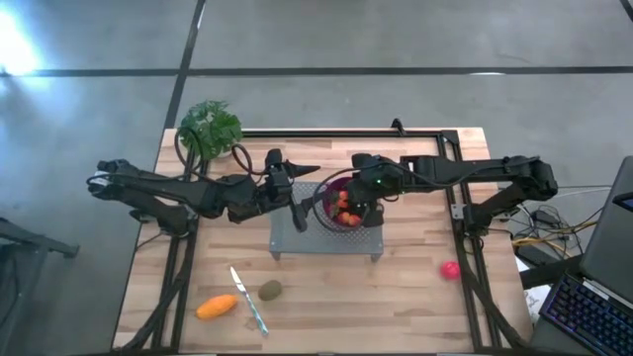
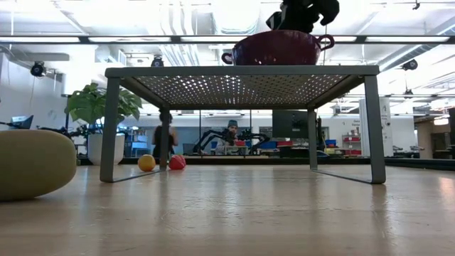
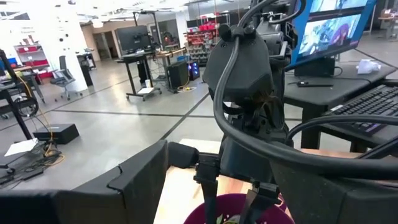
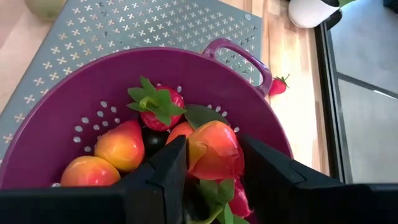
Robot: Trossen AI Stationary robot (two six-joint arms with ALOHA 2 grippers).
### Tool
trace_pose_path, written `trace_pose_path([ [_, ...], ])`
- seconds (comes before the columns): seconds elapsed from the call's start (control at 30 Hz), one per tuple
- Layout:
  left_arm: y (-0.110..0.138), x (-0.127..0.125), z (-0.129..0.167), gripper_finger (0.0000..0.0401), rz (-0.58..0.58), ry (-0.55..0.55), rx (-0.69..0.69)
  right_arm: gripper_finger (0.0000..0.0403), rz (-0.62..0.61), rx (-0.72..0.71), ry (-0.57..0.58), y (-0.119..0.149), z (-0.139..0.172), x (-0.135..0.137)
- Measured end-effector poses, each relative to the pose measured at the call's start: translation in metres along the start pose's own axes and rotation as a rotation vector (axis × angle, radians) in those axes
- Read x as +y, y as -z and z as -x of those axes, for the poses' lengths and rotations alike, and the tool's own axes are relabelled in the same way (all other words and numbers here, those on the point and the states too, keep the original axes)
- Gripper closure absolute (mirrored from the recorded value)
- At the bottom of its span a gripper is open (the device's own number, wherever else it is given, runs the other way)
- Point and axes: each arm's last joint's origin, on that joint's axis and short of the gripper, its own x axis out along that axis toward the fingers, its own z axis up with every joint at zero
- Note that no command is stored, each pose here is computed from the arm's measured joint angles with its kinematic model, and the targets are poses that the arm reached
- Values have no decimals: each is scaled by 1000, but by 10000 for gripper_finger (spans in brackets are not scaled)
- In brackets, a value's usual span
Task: Pick & Place Fruit
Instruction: Put the pear in the purple strainer bowl on the shelf
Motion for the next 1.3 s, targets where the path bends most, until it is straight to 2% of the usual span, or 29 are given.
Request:
trace_pose_path([
  [0.37,2,0,0,117,-10,2,19,202,3,3,0,0,1,0],
  [0.57,5,0,0,117,-25,5,49,194,3,-49,19,-13,27,-6],
  [0.7,10,0,1,117,-23,7,93,208,0,-94,34,-15,54,-9],
  [0.87,15,3,7,117,-5,3,173,237,-9,-148,59,-5,89,-11],
  [1.1,19,16,21,117,75,-125,270,280,-62,-184,133,15,126,-15],
  [1.3,23,25,34,117,46,-185,351,313,-96,-185,246,29,148,-20],
])
